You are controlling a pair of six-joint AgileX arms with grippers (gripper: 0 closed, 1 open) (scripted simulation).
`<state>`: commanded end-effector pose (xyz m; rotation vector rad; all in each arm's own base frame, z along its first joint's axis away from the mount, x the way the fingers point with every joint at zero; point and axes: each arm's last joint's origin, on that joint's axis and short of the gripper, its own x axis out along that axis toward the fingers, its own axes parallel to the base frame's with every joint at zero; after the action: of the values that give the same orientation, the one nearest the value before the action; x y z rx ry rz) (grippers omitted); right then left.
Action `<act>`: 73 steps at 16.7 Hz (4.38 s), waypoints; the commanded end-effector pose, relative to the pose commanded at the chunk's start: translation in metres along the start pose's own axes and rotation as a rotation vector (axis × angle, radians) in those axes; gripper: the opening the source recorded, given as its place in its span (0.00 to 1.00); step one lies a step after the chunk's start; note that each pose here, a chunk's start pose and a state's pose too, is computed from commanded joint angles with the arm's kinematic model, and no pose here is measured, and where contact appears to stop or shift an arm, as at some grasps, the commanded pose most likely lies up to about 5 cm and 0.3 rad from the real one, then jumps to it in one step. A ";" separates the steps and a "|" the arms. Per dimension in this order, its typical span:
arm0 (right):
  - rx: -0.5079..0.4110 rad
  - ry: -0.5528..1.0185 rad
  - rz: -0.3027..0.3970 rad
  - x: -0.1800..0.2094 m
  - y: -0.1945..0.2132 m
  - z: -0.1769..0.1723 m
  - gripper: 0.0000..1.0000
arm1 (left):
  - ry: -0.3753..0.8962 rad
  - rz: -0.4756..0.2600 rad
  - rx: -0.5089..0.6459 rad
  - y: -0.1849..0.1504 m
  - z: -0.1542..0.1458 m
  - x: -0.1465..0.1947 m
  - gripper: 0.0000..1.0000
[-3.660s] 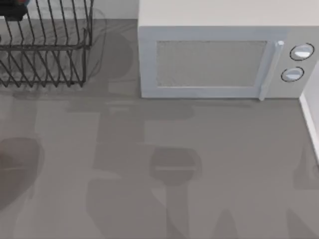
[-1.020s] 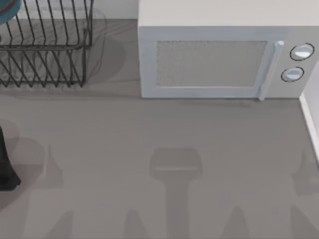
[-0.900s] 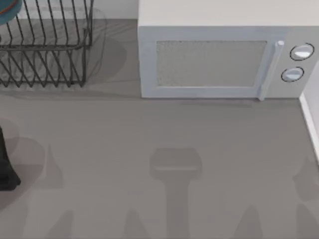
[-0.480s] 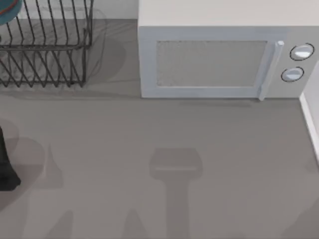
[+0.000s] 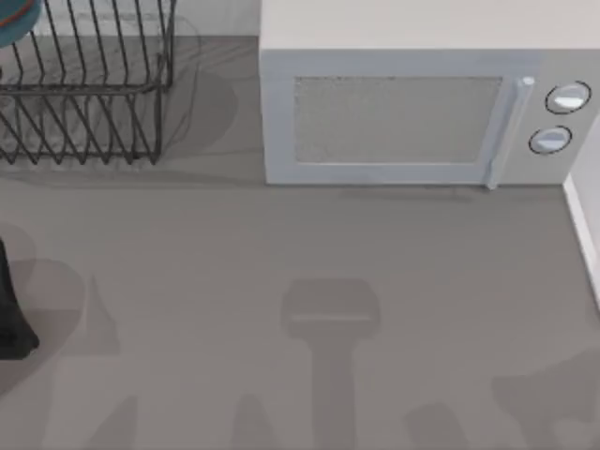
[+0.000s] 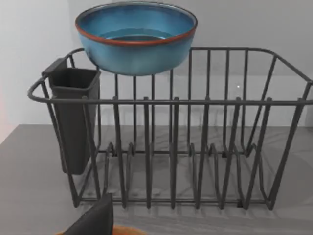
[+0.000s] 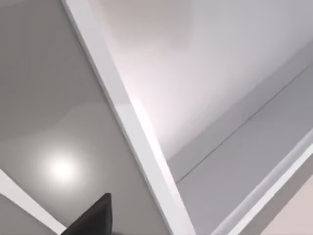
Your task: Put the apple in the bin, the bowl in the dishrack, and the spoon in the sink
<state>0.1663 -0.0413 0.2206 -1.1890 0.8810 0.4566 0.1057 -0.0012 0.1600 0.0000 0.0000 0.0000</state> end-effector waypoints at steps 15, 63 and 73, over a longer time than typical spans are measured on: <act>-0.589 -0.091 0.669 0.055 -0.032 -0.030 1.00 | 0.000 0.000 0.000 0.000 0.000 0.000 1.00; -0.586 -0.052 0.670 0.083 -0.018 -0.032 0.00 | 0.000 0.000 0.000 0.000 0.000 0.000 1.00; -0.572 -0.044 0.659 0.040 -0.044 -0.027 0.00 | 0.000 0.000 0.000 0.000 0.000 0.000 1.00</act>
<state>0.2127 -0.0863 0.2130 -1.3734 1.1399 1.3315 0.1057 -0.0012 0.1600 0.0000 0.0000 0.0000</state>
